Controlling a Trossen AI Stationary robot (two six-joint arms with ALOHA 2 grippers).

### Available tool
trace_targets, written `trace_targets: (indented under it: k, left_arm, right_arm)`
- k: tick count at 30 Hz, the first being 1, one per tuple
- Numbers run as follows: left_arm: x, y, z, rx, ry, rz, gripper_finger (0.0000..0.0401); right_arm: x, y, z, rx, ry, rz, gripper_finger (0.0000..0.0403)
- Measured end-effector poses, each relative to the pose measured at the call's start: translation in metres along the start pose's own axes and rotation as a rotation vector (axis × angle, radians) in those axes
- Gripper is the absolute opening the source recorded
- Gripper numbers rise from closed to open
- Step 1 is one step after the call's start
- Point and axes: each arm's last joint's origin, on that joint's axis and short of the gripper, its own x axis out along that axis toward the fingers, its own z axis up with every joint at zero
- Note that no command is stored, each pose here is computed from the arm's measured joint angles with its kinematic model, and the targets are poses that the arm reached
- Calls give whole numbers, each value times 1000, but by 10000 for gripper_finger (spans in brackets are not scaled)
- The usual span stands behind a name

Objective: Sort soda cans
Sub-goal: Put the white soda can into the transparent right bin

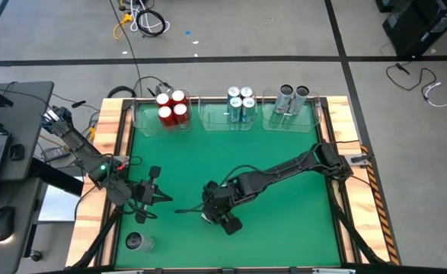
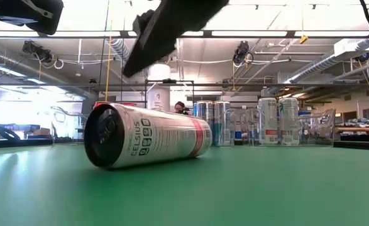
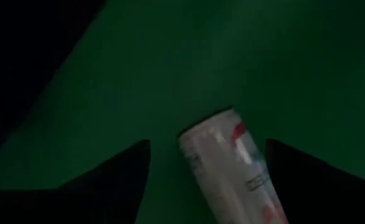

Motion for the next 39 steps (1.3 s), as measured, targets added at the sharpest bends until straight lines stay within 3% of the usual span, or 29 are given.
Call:
trace_targets:
  k: [5, 11, 16, 26, 34, 39]
  left_arm:
    - [0, 0, 0, 1, 0, 0, 0]
    - [0, 0, 0, 1, 0, 0, 0]
    - [0, 0, 0, 0, -3, 0, 0]
    - [1, -1, 0, 5, 7, 1, 0]
    - [2, -1, 0, 5, 6, 1, 0]
    - [2, -1, 0, 3, 4, 1, 0]
  right_arm:
    - [8, 1, -1, -80, -46, -23, 304]
    - [19, -4, -4, -83, -72, -34, 303]
    - [41, -8, -12, -80, -20, -41, 305]
    - [54, -19, -21, -107, 42, -50, 306]
    - [73, -24, -41, -146, 171, -44, 307]
    - [68, -29, -37, -141, 175, -77, 288]
